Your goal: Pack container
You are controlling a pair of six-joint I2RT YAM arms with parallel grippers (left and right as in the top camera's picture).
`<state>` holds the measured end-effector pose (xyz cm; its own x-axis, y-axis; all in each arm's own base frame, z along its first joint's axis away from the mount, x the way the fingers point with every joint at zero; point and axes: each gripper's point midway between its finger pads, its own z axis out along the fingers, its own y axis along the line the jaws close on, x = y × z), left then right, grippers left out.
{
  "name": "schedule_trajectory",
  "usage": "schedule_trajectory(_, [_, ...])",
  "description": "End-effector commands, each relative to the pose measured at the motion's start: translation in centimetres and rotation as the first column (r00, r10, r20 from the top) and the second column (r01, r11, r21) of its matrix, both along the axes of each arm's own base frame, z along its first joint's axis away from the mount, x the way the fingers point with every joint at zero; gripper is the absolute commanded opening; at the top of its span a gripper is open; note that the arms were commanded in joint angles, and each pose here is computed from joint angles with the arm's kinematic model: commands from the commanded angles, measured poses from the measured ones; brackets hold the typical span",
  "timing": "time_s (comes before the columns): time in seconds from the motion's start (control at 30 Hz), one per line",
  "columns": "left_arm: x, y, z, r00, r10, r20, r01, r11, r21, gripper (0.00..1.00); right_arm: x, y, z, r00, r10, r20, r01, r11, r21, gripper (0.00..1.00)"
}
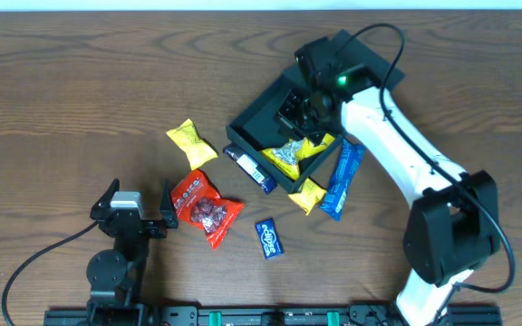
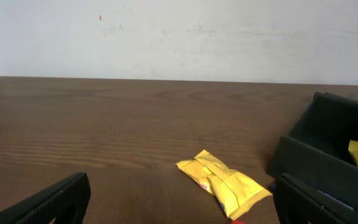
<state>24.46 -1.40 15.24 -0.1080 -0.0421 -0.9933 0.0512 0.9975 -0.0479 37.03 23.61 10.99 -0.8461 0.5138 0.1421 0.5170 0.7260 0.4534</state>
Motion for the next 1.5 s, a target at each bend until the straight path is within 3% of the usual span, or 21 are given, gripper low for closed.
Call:
schedule_trajectory(0.0, [-0.1, 0.5, -1.7, 0.998, 0.025, -0.053, -0.025, 1.0, -0.004, 0.95, -0.8, -0.3, -1.4, 0.997, -0.045, -0.058, 0.048, 0.998, 0.039, 0.02])
schedule_trajectory(0.3, [-0.1, 0.5, -1.7, 0.998, 0.025, -0.054, -0.025, 1.0, -0.005, 0.95, -3.0, -4.8, -5.1, 0.977, -0.134, -0.163, 0.117, 0.987, -0.112, 0.02])
schedule_trajectory(0.53, [-0.1, 0.5, -1.7, 0.998, 0.025, -0.053, -0.025, 1.0, -0.005, 0.95, -1.5, -3.2, -4.4, 0.992, -0.084, -0.096, 0.082, 0.996, -0.025, 0.02])
schedule_trajectory(0.9, [-0.1, 0.5, -1.7, 0.998, 0.025, -0.053, -0.025, 1.0, -0.004, 0.95, -0.6, -7.2, -5.8, 0.994, -0.11, -0.003, 0.105, 0.958, -0.265, 0.02])
schedule_trajectory(1.13, [-0.1, 0.5, -1.7, 0.998, 0.025, -0.053, -0.025, 1.0, -0.005, 0.95, -0.6, -7.3, -6.1, 0.994, -0.109, 0.003, 0.105, 0.958, -0.268, 0.02])
schedule_trajectory(1.27, [-0.1, 0.5, -1.7, 0.998, 0.025, -0.053, -0.025, 1.0, -0.004, 0.95, -1.5, -4.5, -5.1, 0.997, -0.06, -0.055, 0.054, 0.993, -0.104, 0.02])
schedule_trajectory(1.47, [-0.1, 0.5, -1.7, 0.998, 0.025, -0.053, -0.025, 1.0, -0.005, 0.95, -2.9, -3.9, -2.1, 0.998, -0.022, -0.061, 0.019, 0.999, -0.043, 0.02])
